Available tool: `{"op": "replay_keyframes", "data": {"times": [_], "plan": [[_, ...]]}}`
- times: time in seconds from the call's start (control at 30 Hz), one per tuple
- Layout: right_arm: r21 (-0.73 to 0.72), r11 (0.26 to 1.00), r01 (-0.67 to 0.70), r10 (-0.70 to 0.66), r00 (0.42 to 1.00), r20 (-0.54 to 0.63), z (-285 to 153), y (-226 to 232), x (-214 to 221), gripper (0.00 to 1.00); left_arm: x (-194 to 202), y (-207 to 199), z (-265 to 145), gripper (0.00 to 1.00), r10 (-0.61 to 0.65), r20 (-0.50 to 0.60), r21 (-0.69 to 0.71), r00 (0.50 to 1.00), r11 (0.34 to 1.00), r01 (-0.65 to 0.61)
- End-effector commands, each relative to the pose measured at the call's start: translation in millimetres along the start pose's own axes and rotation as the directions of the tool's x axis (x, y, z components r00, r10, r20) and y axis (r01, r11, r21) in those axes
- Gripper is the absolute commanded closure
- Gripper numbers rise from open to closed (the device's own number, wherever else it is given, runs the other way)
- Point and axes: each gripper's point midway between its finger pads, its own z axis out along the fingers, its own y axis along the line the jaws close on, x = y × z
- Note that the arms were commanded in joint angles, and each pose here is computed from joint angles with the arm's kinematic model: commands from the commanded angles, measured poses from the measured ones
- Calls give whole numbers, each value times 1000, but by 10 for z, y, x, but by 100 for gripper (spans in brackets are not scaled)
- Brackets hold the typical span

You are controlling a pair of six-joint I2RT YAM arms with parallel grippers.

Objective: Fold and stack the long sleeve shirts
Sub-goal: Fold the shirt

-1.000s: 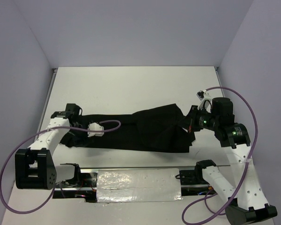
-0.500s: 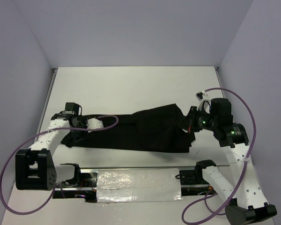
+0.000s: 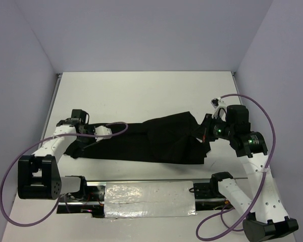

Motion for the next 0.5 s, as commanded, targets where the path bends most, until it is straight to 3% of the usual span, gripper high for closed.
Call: {"op": "replay_keyframes", "data": {"times": [0.0, 0.2, 0.27, 0.3, 0.47], "plan": [[14, 1000, 10, -11, 998, 70, 18, 13, -261, 100, -339, 229, -189, 100, -47, 113, -28, 992, 998, 51], [45, 999, 22, -29, 987, 160, 28, 57, -869, 100, -606, 725, -472, 100, -135, 229, -47, 964, 988, 150], [36, 999, 33, -40, 978, 205, 38, 98, -1178, 100, -643, 1021, -591, 100, -179, 279, -63, 943, 977, 204], [44, 998, 36, -46, 966, 253, 70, 47, -1536, 100, -667, 1315, -669, 100, -234, 321, -69, 918, 961, 269], [13, 998, 62, -63, 945, 321, 180, 81, -2135, 100, -774, 1896, -780, 100, -260, 412, -104, 873, 939, 329]]}}
